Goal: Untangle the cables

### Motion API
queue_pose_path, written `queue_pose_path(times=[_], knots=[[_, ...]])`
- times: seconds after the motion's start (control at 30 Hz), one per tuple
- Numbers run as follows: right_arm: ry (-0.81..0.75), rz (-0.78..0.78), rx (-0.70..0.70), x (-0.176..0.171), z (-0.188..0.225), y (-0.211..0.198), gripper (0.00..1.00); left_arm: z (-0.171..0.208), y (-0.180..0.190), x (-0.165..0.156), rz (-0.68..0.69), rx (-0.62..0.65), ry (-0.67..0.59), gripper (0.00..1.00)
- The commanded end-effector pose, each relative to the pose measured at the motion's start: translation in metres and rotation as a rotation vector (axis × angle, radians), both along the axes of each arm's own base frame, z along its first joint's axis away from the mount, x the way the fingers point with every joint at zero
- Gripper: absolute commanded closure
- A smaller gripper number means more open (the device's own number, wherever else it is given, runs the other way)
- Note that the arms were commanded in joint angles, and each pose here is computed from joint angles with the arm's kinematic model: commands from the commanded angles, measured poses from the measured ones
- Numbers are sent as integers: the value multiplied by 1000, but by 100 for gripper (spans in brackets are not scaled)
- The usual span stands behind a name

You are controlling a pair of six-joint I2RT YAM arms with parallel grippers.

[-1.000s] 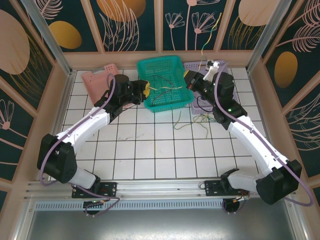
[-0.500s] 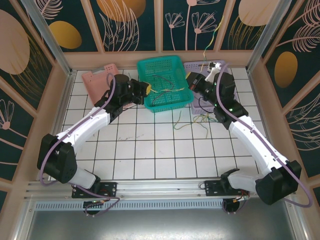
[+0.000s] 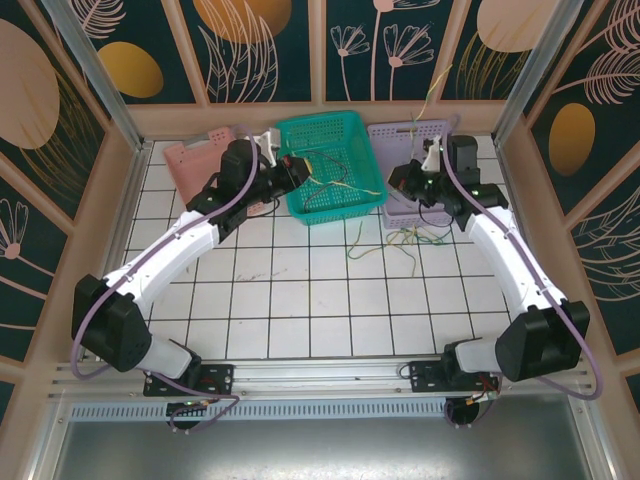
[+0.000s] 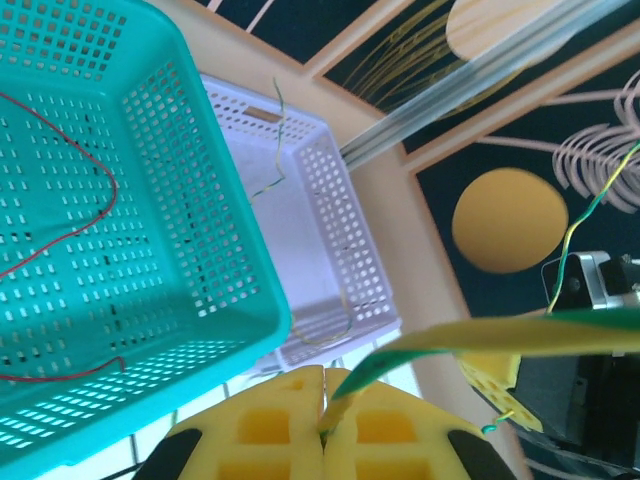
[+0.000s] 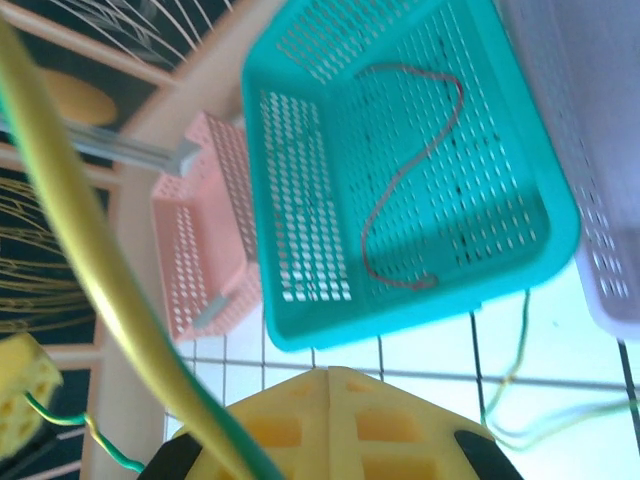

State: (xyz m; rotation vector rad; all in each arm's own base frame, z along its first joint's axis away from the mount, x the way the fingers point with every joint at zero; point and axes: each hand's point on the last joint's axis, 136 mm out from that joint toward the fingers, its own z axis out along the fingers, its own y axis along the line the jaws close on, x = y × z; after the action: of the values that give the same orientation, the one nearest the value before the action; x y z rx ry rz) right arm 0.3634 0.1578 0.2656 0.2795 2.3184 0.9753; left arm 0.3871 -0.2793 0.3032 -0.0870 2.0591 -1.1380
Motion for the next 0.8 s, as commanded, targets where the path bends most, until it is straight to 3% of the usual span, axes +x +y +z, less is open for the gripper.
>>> queue_pose_path(times=[0.0,0.23,0.43,0.47,0.53,0.67,0.77], knots=[[119,-29,-123,-21,-36,-25,100,15,25,35,92,132,-140,100],[217,-48,-198,-33,-63,-40,100,38,-4,73,49,86,-165,100],[268,-132,-243,-29,-78,-65,100,32,-38,110,-22,66,-107,100],[263,-172,-223,-23,-77,-73,100,29,-44,113,-45,49,-90,94],[247,-280,-203,-6,-69,-98,100,23,-54,115,-76,16,-51,62],[196,-506,-163,35,-50,-153,100,22,-59,111,-97,-28,-11,45],[167,-623,-159,62,-40,-187,100,28,-55,103,-95,-40,-3,39]])
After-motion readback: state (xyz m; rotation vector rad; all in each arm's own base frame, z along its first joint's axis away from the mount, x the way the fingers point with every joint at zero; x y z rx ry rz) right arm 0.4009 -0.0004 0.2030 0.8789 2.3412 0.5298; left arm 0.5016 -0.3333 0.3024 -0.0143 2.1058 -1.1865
